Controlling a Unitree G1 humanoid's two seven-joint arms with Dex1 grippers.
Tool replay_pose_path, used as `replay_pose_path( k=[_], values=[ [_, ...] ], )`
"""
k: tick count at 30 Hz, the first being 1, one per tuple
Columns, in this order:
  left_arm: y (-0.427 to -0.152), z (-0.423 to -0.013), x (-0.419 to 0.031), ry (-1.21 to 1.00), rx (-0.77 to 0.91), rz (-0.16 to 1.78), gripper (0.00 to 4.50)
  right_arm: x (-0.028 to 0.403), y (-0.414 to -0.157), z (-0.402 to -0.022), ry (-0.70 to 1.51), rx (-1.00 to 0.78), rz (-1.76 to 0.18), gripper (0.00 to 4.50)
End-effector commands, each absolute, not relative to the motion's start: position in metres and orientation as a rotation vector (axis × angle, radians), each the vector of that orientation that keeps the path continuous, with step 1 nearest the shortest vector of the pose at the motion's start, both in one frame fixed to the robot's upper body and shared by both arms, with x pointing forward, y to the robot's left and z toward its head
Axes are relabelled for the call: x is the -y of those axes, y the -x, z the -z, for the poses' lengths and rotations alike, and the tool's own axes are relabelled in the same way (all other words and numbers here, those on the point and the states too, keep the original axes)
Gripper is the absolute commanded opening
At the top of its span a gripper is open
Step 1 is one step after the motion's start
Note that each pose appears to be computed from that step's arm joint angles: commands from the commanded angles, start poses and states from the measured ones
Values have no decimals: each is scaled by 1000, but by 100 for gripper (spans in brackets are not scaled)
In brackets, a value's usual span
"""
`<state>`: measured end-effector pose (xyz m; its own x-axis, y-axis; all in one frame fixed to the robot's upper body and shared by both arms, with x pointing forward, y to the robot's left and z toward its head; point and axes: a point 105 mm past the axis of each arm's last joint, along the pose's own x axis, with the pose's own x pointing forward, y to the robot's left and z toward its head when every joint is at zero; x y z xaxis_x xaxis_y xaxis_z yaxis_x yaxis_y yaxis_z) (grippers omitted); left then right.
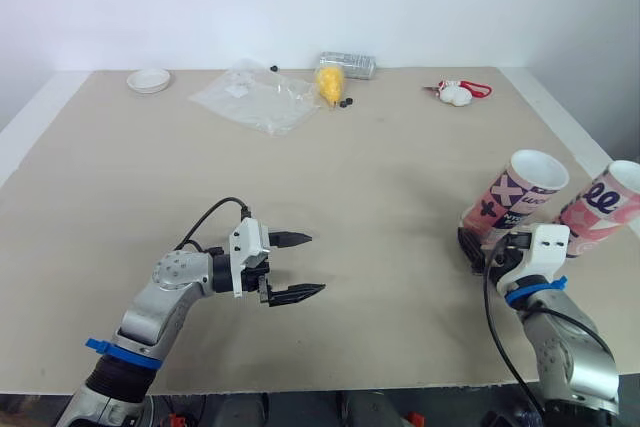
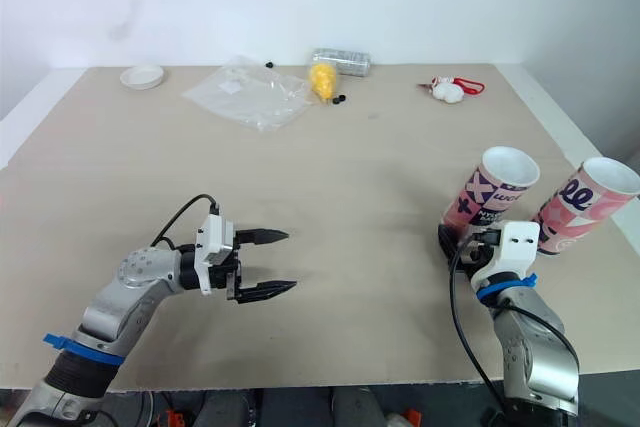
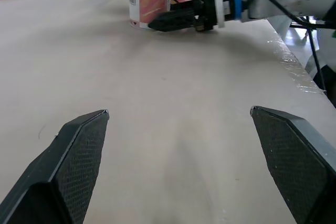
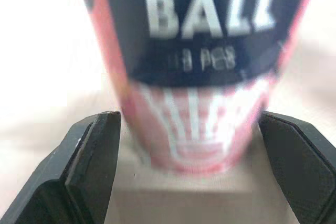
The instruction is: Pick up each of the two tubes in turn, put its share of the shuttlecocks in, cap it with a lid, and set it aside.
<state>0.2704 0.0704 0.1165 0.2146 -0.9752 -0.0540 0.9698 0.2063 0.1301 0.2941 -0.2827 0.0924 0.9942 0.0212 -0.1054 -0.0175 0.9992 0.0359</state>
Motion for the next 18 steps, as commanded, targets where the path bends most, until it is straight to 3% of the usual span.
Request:
replay_pose_path(
  k=[1,8,12,18],
  values=[
    [-272,-121,-70,-165,73,1364,450,279,-280,-117,40,-54,-53,442],
    [-281,-115,-79,-163,53,1299,450,236,-245,-130,135,-45,-403,442],
    [-285,-110,-88,-182,38,1241,450,209,-228,-131,270,-12,-790,442],
    [-296,-110,-108,-202,7,1096,450,182,-250,-132,340,63,-1043,442]
  ],
)
